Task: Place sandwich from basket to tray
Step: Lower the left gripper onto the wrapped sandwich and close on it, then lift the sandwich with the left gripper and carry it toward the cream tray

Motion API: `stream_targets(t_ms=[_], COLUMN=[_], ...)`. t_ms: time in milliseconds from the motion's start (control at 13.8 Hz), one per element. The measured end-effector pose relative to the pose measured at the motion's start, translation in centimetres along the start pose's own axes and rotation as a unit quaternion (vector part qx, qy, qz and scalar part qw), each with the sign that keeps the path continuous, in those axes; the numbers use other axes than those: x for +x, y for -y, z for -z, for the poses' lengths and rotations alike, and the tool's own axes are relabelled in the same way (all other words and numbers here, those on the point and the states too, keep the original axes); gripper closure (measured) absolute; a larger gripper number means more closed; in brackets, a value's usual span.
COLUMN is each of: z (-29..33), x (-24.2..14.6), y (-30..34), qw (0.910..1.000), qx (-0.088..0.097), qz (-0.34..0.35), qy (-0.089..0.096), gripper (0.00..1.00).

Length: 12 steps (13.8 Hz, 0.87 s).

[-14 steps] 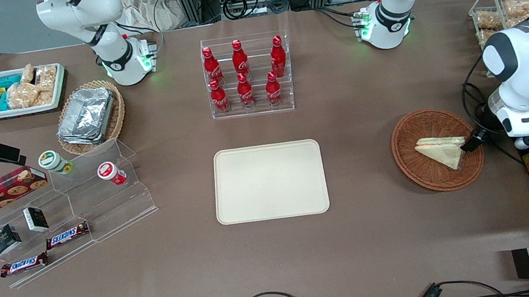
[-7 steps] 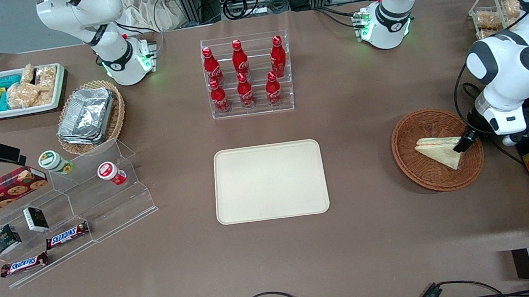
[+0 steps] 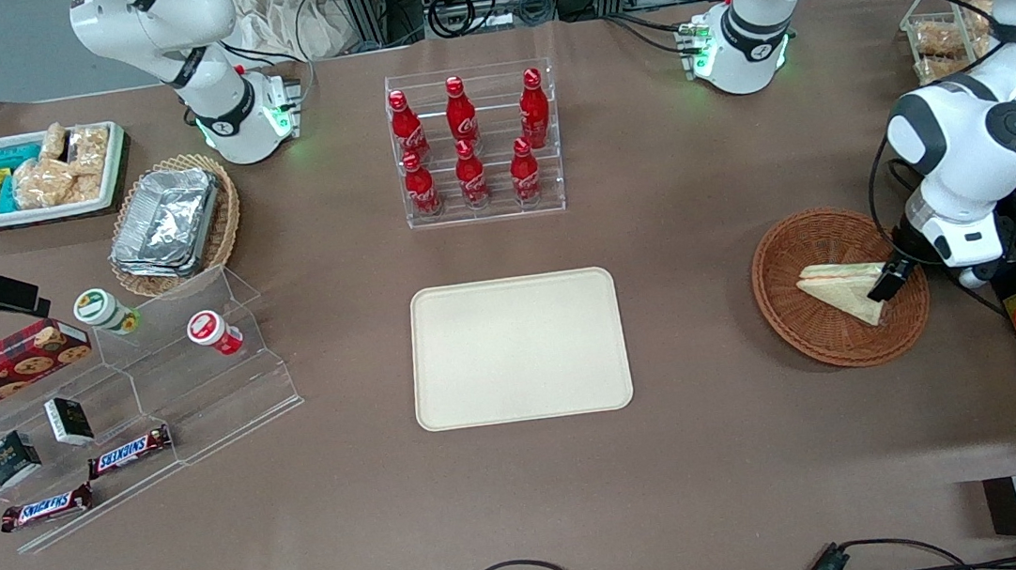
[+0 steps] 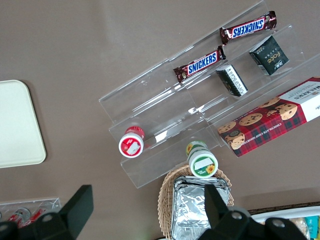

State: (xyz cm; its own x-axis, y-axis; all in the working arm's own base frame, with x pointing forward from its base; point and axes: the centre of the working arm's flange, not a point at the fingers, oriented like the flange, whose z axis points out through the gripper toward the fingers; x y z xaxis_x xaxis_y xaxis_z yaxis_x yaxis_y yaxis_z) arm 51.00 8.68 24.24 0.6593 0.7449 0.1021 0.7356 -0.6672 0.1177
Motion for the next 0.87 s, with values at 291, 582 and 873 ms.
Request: stream_targets(t_ms=[291, 582, 873], z=[-1.0, -0.8, 1.4], x=[-0.4, -0.9, -1.4], y=[-0.2, -1.1, -2.2], qw=[1.0, 1.0, 0.9995], qx=[0.0, -0.005, 0.001], qz=[0.008, 0.003, -0.029], qy=[0.003, 0.002, 0.007], gripper=[0.04, 0.5, 0.67])
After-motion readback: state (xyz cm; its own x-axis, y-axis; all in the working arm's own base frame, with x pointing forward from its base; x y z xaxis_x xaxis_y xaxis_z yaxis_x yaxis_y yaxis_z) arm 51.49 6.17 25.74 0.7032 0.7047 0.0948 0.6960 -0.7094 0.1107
